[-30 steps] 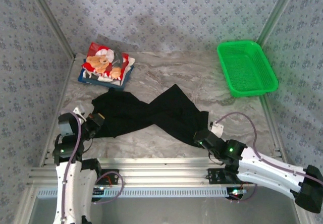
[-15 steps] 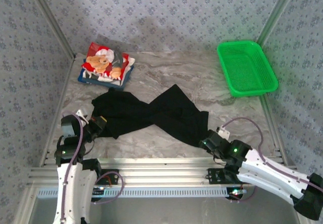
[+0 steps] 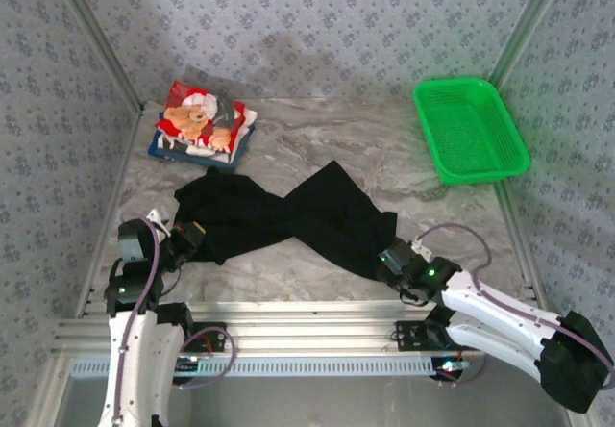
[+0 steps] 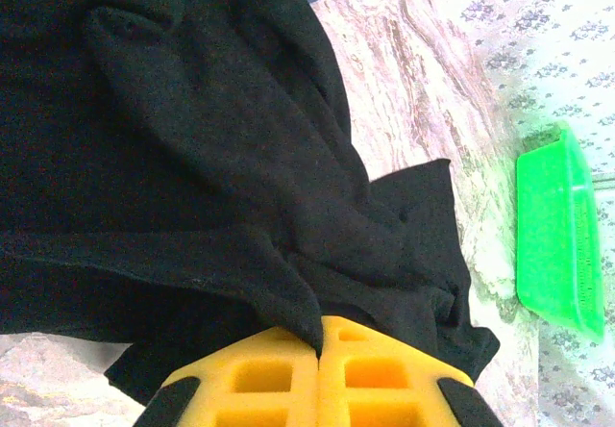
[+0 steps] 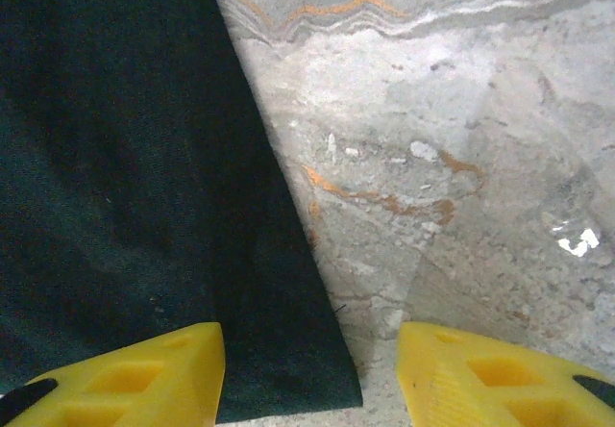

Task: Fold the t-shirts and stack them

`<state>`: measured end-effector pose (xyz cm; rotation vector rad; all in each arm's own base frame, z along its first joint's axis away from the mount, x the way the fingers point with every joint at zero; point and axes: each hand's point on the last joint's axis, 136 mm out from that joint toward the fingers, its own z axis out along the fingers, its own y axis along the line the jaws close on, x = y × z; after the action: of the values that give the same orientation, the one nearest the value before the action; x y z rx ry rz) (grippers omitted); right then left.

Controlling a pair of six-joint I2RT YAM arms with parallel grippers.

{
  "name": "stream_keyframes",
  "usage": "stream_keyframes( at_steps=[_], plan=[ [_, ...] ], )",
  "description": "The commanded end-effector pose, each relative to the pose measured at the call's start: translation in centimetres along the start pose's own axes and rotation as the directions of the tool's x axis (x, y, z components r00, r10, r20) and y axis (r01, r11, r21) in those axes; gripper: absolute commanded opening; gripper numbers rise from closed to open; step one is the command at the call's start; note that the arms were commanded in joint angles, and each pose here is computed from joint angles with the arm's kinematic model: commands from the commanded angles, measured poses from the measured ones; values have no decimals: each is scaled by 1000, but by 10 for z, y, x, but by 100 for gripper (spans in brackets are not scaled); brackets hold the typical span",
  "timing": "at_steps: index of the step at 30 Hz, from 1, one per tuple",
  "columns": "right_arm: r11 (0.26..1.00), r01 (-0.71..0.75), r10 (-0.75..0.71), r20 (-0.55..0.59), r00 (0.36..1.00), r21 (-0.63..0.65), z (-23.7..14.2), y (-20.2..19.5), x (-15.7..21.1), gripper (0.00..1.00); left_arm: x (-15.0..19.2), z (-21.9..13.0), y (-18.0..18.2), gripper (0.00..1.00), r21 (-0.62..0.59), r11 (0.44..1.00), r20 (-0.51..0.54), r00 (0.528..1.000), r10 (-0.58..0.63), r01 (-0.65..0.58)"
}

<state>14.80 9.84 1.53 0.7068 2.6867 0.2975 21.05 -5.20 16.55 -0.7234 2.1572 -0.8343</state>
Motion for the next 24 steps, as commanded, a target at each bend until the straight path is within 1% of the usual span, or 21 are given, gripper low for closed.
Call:
stream_keyframes(
  at_steps=[1, 7, 11, 14, 16, 20, 22, 24],
  plan=[
    [994, -19, 15, -41, 999, -108, 11, 19, 7, 53, -5, -9, -13, 0, 26, 999, 17, 999, 38, -38],
    [985, 16, -25, -53, 998, -173, 6, 43, 3, 52, -4, -9, -13, 0, 24, 998, 14, 999, 50, -51],
    [982, 55, -70, -82, 994, -183, 6, 59, 5, 52, -4, -10, -14, 0, 26, 998, 14, 998, 56, -56],
    [983, 76, -94, -103, 990, -167, 9, 61, 9, 49, -3, -11, -14, 0, 24, 998, 12, 998, 60, -60],
    [984, 84, -103, -120, 987, -158, 14, 60, 14, 46, -3, -11, -14, 0, 24, 998, 10, 998, 61, -61],
    [979, 101, -125, -128, 984, -179, 17, 69, 20, 39, -2, -11, -14, 0, 26, 998, 9, 998, 65, -65],
    [976, 117, -143, -130, 981, -185, 17, 75, 20, 31, -2, -11, -14, 0, 26, 997, 8, 998, 66, -66],
    [972, 135, -161, -126, 979, -194, 15, 80, 15, 21, -2, -11, -15, 0, 28, 997, 8, 997, 75, -75]
  ],
)
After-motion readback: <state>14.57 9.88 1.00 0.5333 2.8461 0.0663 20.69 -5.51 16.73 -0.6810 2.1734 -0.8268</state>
